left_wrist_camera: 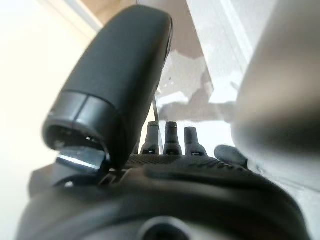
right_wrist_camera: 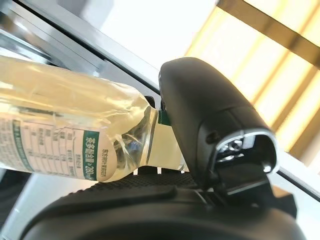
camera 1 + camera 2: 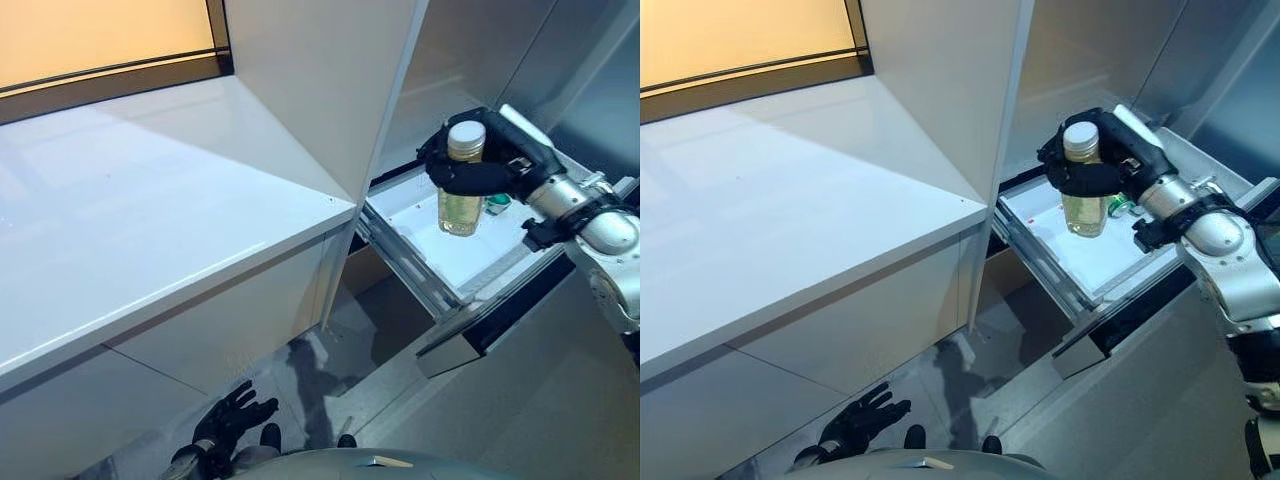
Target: Put drinks into fridge and close the fridge
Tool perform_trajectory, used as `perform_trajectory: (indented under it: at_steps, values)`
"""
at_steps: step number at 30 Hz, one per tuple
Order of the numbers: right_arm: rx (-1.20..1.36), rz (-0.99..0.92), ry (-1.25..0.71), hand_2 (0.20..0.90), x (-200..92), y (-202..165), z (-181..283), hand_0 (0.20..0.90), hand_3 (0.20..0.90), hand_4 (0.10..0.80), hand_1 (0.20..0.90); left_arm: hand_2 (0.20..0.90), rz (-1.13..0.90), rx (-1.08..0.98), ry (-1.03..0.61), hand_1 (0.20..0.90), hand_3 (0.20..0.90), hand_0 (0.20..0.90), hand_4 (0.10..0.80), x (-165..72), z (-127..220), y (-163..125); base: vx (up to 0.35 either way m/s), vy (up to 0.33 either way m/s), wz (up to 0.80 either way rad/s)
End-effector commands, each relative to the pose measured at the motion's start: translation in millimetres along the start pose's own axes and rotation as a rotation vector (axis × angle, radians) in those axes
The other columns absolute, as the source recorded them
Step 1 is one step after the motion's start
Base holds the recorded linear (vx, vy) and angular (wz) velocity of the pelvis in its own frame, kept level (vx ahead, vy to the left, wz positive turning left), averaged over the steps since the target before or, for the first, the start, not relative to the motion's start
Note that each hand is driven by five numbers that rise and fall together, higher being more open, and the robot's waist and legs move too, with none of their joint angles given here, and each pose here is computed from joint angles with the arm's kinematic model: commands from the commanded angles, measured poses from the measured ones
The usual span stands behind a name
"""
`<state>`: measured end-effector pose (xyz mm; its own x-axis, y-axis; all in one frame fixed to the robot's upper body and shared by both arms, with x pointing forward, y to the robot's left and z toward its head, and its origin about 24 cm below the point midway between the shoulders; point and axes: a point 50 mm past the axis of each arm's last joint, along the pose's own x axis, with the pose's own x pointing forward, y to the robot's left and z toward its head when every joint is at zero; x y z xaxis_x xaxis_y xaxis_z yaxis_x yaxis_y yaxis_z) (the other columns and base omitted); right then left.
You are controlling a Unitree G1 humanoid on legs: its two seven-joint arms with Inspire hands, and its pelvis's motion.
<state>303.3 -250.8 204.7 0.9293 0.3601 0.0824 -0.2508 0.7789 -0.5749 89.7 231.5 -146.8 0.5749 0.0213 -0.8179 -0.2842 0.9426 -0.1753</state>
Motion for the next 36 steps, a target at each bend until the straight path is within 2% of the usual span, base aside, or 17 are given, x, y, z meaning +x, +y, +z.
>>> perform_trajectory:
  at_steps: [1,18,25,36]
  values:
    - [-0.130,-0.232,-0.188,0.300,11,-63,64,0.300,0.200,0.100,0.300,0.900,0.034,0.084,0.034,0.900,0.900,0.900,0.800,-13,-12,19,0.066,-0.042,0.10]
    - [-0.351,-0.257,0.237,0.300,18,-89,0,0.300,0.200,0.100,0.300,0.900,0.110,0.130,-0.031,0.900,0.900,0.900,0.800,-20,14,43,0.029,-0.042,0.09]
    - [-0.351,-0.249,0.373,0.300,17,-89,-26,0.300,0.200,0.100,0.300,0.900,0.117,0.148,-0.051,0.900,0.900,0.900,0.800,-20,27,46,0.004,-0.032,0.05]
    - [-0.259,-0.351,0.521,0.300,16,-98,-50,0.300,0.200,0.100,0.300,0.900,0.122,0.167,-0.124,0.900,0.900,0.900,0.800,-21,61,55,-0.044,-0.044,0.12]
